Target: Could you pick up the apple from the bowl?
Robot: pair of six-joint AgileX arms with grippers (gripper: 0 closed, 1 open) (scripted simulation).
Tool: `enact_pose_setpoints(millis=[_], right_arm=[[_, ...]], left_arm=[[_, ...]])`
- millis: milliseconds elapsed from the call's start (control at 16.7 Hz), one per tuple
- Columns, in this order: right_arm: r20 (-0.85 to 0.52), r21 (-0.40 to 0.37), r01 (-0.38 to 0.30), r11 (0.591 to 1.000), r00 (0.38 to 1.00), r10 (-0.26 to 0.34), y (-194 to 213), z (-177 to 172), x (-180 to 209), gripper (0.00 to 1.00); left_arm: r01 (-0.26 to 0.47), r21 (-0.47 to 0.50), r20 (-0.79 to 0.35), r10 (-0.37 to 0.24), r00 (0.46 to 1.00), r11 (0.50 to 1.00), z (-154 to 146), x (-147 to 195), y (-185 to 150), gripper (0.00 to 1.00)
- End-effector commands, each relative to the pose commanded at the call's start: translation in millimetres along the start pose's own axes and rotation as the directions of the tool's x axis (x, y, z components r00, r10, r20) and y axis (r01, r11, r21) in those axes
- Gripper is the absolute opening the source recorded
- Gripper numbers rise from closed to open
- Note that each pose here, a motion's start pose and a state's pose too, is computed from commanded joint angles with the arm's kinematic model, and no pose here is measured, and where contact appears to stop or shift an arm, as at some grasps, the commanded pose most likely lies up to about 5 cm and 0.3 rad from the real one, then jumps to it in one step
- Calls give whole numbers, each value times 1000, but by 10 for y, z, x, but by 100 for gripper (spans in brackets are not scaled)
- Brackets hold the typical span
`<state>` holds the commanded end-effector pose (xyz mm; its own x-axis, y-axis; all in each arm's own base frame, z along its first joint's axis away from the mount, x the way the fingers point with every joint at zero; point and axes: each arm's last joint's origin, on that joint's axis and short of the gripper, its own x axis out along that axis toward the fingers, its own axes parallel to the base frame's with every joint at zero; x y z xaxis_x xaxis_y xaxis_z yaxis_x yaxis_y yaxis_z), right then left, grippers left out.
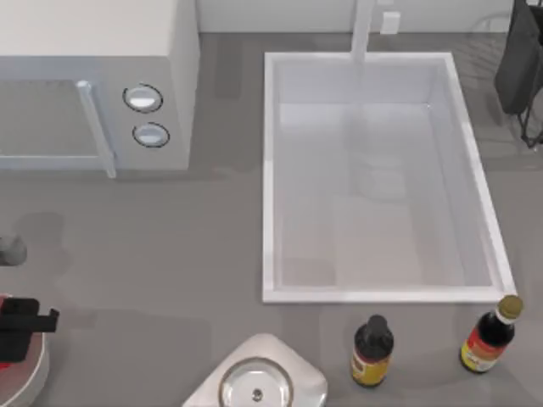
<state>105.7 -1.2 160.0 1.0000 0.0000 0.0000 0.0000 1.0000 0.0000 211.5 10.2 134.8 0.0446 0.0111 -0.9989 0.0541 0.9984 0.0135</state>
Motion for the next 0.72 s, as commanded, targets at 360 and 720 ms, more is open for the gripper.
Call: enact_pose_setpoints(millis=[360, 720], right_arm=[[0, 0, 0, 1000, 1000, 0, 0, 0, 0, 100], [0, 0, 0, 1000, 1000, 0, 0, 0, 0, 100]], left_arm=[[2, 1, -24, -2, 1000, 1000, 347, -766, 41, 0], [2, 1, -22, -2, 1000, 1000, 270, -1992, 45, 0]])
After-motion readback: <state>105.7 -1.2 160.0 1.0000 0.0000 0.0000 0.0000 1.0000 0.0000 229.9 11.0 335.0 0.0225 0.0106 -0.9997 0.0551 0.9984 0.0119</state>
